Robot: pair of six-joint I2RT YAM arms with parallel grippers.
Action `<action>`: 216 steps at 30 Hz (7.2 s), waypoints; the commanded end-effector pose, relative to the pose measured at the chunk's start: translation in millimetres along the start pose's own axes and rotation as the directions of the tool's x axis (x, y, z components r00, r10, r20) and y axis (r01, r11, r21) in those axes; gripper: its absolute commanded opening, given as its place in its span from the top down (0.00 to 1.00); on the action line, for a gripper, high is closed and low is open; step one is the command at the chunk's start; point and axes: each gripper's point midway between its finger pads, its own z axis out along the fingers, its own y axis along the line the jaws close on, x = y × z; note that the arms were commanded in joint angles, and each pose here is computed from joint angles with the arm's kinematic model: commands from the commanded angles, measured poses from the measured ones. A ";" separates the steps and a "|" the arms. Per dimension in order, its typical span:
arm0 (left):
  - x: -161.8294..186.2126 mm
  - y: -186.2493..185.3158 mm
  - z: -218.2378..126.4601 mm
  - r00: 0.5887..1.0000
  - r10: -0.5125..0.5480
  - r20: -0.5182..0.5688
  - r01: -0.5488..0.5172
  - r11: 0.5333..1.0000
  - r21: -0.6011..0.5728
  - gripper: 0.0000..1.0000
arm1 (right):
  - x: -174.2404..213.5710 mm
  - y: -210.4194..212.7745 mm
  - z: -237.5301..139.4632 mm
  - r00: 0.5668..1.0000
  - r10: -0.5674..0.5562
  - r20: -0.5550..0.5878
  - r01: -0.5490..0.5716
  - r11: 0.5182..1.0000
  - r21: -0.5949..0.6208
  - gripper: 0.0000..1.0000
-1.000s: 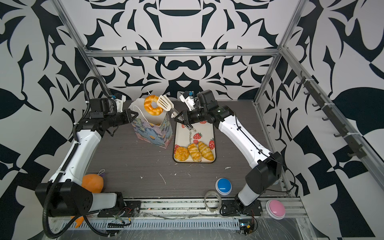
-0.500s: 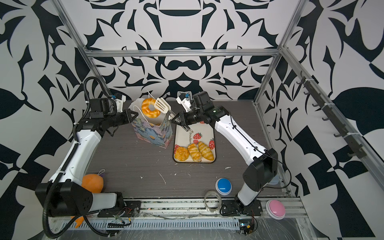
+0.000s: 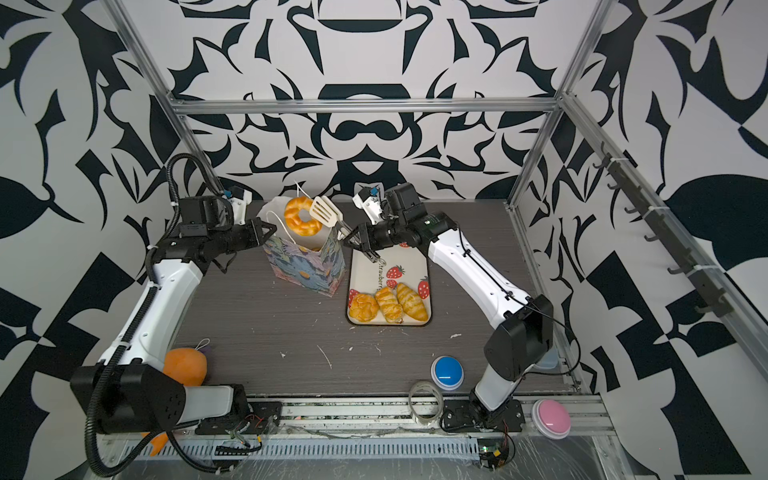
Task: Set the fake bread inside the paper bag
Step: 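Carry the ring-shaped bun in the tongs toward the bag opening, then open the tongs over the bag to drop the ring-shaped bun, then withdraw the empty tongs with the right gripper back over the tray, then lower the tongs with the right gripper onto the long striped roll, then close the tongs on the long roll and lift it off the tray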
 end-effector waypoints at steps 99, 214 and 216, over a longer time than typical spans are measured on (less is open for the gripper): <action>8.0 -4.0 5.2 1.000 -0.020 -0.022 0.021 0.999 0.036 0.98 | 203.8 -122.0 -122.6 0.872 0.427 -0.240 -0.169 0.721 0.672 0.59; 8.3 -4.6 4.3 1.000 -0.018 -0.021 0.019 0.999 0.037 0.98 | 103.0 -137.1 -95.4 0.939 0.343 0.009 -0.294 0.792 0.535 0.66; 8.5 -4.1 4.6 1.000 -0.018 -0.021 0.019 0.999 0.036 0.98 | 95.1 -134.3 -94.7 0.943 0.333 0.023 -0.296 0.801 0.521 0.66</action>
